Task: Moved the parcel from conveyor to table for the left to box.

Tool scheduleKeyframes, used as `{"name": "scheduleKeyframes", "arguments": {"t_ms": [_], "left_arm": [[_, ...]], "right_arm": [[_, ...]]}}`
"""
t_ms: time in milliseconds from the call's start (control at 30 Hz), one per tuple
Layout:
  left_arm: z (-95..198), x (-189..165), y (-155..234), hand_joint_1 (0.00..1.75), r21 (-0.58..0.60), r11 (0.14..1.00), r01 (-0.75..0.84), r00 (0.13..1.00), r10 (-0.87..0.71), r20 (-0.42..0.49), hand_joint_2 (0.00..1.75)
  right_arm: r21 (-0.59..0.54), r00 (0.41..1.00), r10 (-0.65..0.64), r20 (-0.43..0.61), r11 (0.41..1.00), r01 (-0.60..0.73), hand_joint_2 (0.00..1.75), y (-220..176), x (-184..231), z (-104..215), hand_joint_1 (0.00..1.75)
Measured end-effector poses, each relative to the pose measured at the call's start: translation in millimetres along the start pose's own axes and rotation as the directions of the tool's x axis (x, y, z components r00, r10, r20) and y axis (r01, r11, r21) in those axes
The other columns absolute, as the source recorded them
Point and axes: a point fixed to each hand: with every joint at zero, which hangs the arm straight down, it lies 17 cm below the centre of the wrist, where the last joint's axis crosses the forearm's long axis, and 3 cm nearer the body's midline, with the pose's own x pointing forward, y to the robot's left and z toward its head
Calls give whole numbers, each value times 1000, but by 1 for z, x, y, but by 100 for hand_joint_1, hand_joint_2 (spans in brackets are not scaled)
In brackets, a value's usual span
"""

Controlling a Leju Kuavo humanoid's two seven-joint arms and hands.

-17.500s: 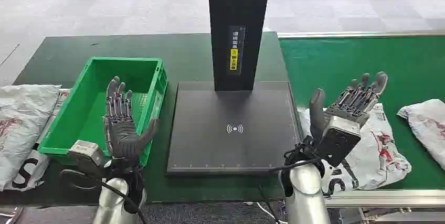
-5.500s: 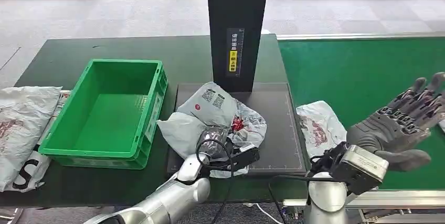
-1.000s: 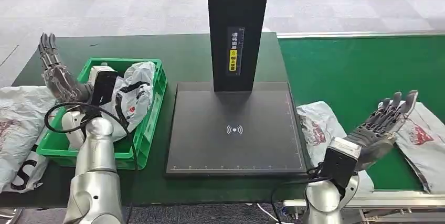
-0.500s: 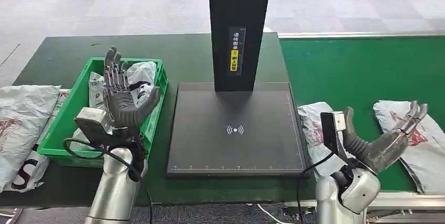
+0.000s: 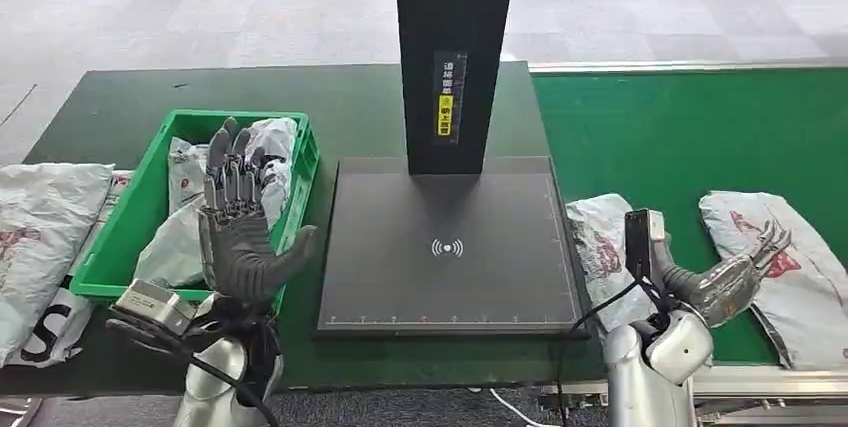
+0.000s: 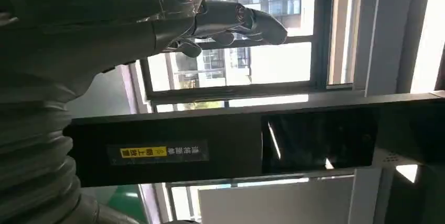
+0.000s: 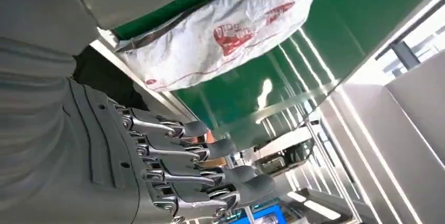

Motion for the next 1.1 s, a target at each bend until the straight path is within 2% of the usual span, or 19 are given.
{"name": "scheduleKeyframes", "arguments": {"t_ms": [367,600,700,867,1100], "left_arm": [[20,9,-8,0,10,999,31,999,-31,-15,175],[35,2,-4,0,27,999,37,998,-35,-59,175],[38,1,-4,0,26,999,37,997,-35,-66,175],[43,-3,-5,0,17,999,31,996,-30,-81,175],[44,-5,-5,0,15,999,32,996,-30,-87,175]], "right_arm": [[214,1000,19,-25,977,-13,175,71,-10,3,0],[402,996,53,-75,916,-18,175,114,-29,25,0],[462,997,29,-71,887,8,175,127,-30,37,0],[526,997,3,-72,850,36,175,142,-30,51,0],[547,997,1,-76,836,41,175,147,-30,58,0]]}}
